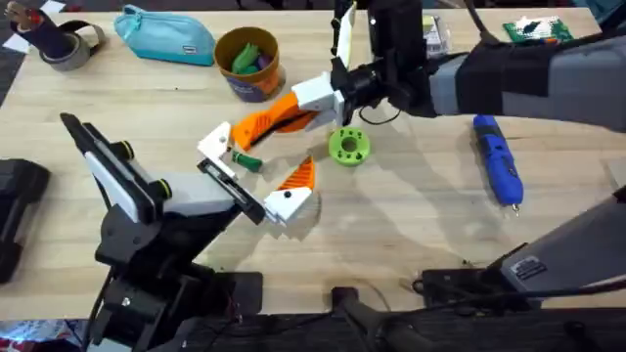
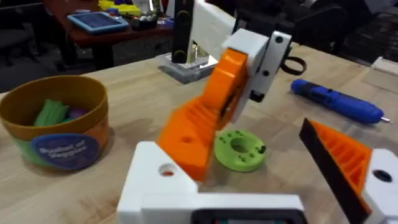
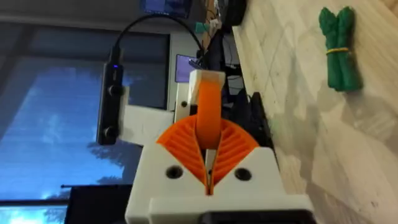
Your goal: Pick up the gripper from the table and insert it into the empty holder that is missing its gripper. Then pick up a screw, insert it into the mounting hole, and use the screwdriver to tighten it. Finally, clean up the table by picking up the vegetable and placing it into the bucket.
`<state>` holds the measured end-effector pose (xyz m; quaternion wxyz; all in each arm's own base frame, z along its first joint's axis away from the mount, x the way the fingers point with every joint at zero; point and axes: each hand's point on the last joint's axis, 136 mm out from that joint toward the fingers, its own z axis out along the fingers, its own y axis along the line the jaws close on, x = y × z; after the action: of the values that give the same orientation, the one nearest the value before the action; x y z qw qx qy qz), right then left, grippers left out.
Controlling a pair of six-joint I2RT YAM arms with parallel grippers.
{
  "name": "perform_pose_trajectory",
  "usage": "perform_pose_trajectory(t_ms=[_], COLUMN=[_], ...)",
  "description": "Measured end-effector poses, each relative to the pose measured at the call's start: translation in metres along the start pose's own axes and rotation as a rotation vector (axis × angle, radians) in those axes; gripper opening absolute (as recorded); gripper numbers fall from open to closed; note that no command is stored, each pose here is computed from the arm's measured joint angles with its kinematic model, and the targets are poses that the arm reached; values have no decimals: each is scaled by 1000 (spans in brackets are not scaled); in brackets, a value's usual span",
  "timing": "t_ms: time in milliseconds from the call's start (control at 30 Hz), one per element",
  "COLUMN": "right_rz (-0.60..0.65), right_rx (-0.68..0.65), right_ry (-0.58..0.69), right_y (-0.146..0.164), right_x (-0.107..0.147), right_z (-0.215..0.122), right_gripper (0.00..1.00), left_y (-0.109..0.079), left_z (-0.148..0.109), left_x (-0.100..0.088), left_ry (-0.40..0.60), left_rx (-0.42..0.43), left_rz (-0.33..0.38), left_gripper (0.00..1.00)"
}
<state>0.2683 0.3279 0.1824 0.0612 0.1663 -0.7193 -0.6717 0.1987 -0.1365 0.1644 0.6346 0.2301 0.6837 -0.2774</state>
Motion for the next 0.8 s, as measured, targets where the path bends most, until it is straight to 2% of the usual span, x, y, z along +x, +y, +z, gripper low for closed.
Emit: perform_pose_trajectory(t_ms=[67, 300, 600, 800], right_rz=[-2, -1, 30, 52], right_rx=[5, 9, 5, 9], right_ry=[-18, -51, -29, -100], right_y=[0, -1, -8, -15], right_x=[-5, -13, -11, -25], right_z=[-4, -16, -10, -40], right_gripper=[9, 9, 9, 9], left_y=[-5, -7, -8, -15], left_z=[0, 0, 0, -1], left_x=[0, 0, 0, 1], left_ry=[1, 2, 2, 5], left_rx=[27, 40, 43, 85], left_rz=[1, 0, 0, 0], left_gripper=[995, 995, 995, 995])
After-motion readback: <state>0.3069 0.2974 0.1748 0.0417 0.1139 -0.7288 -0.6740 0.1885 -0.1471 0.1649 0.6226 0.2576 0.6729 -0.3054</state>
